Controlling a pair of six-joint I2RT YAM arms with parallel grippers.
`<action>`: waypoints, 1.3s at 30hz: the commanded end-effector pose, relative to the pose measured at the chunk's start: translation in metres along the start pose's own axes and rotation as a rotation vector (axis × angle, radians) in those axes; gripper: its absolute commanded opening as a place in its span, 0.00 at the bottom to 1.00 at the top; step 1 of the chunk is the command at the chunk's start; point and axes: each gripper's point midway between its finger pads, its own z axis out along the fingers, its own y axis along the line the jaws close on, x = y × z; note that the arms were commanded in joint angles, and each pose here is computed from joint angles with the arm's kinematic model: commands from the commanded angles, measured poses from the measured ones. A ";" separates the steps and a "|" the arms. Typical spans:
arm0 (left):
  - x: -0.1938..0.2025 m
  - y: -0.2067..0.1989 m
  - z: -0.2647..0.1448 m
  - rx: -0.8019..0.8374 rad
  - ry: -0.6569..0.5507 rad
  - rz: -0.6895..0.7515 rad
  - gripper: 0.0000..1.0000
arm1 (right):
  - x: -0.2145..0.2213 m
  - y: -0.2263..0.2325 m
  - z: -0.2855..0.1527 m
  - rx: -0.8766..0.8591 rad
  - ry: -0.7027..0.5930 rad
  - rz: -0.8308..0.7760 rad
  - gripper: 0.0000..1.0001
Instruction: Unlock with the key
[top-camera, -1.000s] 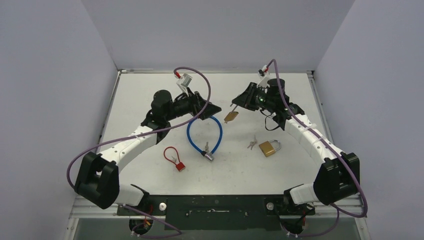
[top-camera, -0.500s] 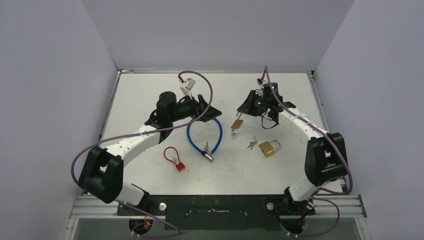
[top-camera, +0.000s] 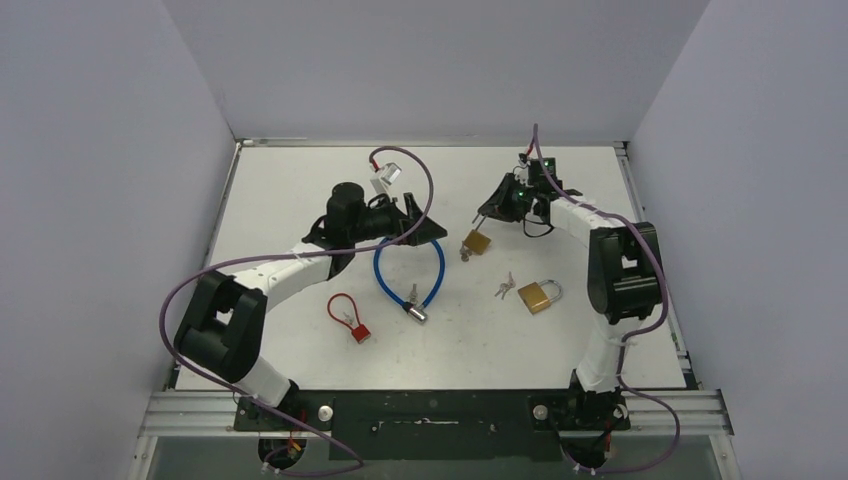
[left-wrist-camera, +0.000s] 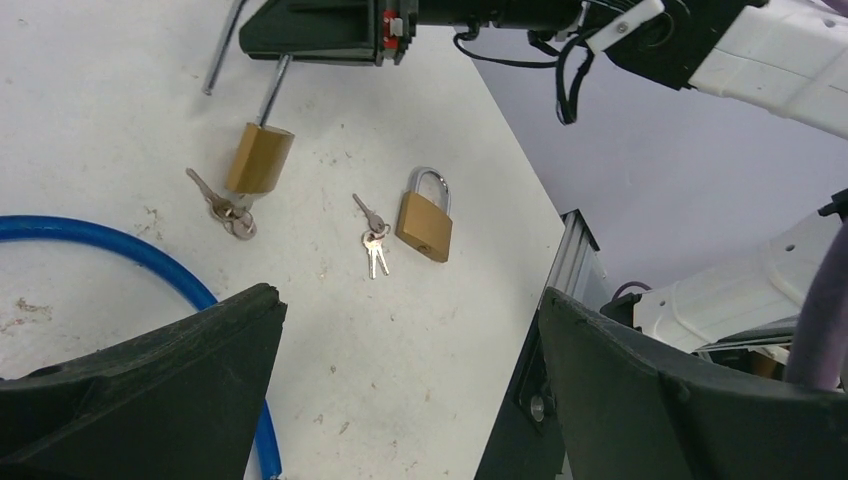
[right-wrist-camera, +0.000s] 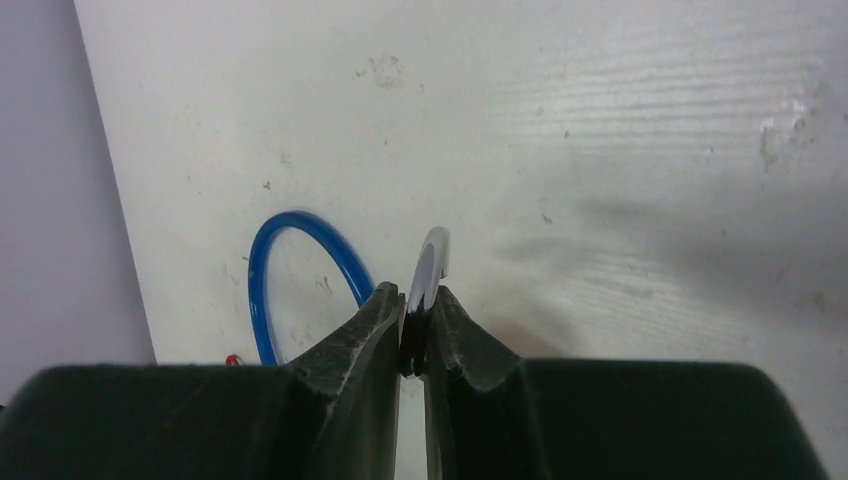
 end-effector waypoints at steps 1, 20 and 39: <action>-0.025 -0.013 0.005 0.061 -0.032 0.041 0.97 | -0.051 0.034 0.008 -0.195 -0.117 -0.087 0.11; -0.054 0.036 -0.007 -0.119 -0.076 0.013 0.97 | -0.093 -0.023 0.036 0.093 -0.178 -0.144 0.67; -0.045 0.102 -0.114 -0.748 -0.294 -0.111 0.85 | 0.070 0.100 0.007 0.067 -0.007 -0.421 0.56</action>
